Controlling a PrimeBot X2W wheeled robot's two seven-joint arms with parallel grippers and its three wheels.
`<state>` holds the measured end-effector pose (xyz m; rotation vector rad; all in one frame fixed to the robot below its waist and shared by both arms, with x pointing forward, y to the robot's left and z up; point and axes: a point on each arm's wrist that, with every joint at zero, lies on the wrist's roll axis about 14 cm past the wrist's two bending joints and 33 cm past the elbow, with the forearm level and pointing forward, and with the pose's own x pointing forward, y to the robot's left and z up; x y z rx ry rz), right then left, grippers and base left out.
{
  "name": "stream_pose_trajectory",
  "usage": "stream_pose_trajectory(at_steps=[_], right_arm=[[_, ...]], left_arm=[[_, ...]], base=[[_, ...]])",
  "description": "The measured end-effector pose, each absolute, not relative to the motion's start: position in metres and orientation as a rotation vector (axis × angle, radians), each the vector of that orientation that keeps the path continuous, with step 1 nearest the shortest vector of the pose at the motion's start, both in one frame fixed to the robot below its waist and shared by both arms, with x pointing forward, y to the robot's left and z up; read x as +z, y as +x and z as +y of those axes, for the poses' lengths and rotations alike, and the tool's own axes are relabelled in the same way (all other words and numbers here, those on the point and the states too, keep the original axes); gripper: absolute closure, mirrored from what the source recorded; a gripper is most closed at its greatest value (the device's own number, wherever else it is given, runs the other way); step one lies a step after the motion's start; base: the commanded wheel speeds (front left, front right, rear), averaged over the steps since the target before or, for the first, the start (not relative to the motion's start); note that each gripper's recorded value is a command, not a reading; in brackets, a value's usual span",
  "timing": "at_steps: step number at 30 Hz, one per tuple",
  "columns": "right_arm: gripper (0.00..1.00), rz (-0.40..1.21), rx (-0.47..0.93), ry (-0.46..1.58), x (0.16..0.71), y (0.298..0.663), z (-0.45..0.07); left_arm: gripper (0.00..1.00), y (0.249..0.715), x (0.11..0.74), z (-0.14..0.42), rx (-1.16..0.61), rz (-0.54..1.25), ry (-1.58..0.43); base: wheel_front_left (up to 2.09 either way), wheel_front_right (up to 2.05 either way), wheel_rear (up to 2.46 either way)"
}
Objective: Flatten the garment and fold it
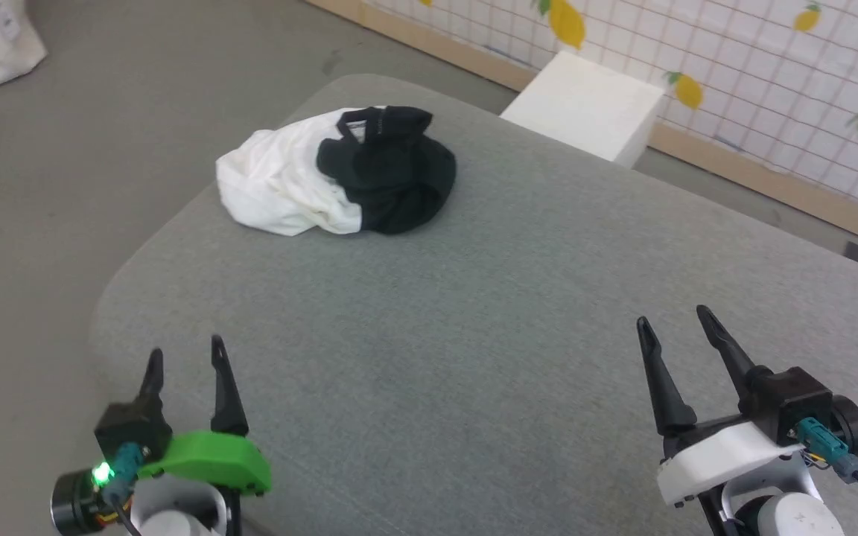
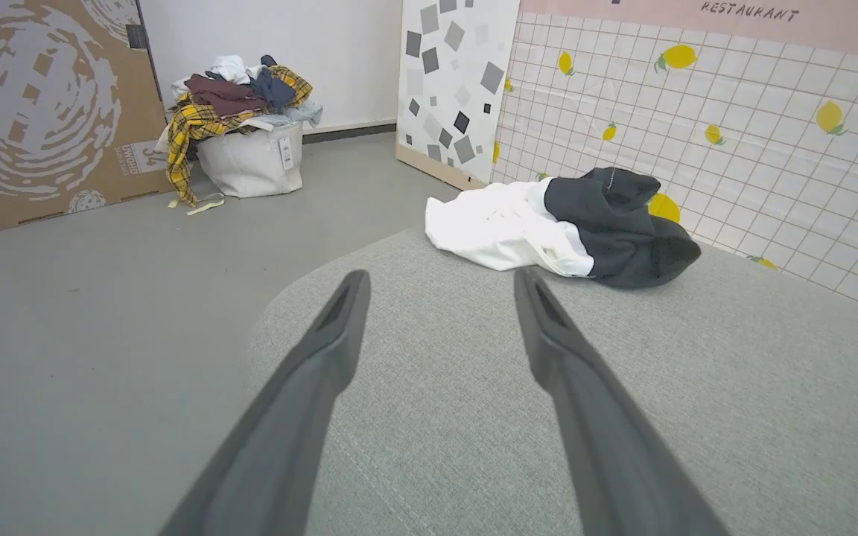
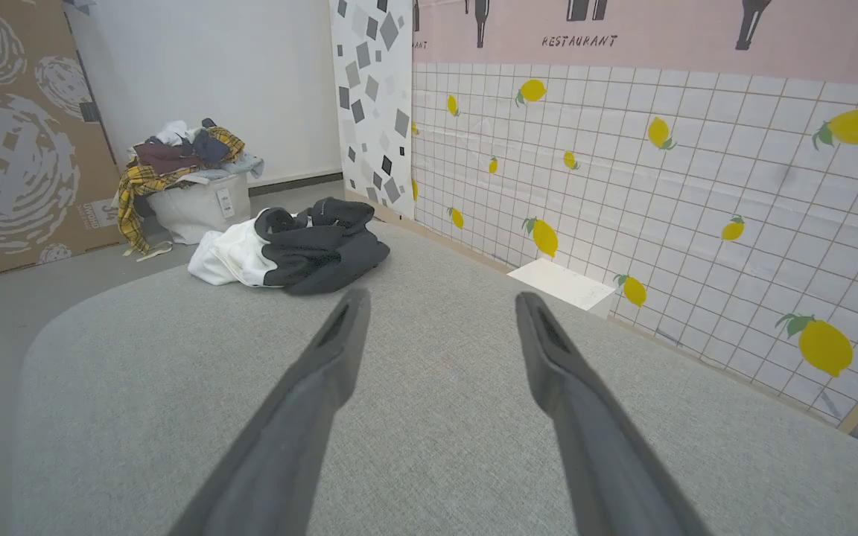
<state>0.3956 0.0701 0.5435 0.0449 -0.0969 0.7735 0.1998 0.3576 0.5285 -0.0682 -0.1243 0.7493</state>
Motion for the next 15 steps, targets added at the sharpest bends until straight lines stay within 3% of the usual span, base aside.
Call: stream_pose_trajectory(at_steps=[7, 15], right_arm=[[0.00, -0.104, 0.808, 0.046, 0.546, 0.404, 0.086], [0.00, -0.130, 0.821, 0.036, 0.546, 0.433, 0.103]], left_arm=[[0.00, 0.220, 0.558, 0.382, 0.746, -0.178, -0.055], [0.00, 0.298, 0.612, 0.427, 0.689, -0.209, -0.073]], base=[[-0.01, -0.01, -0.01], [0.00, 0.00, 0.00]])
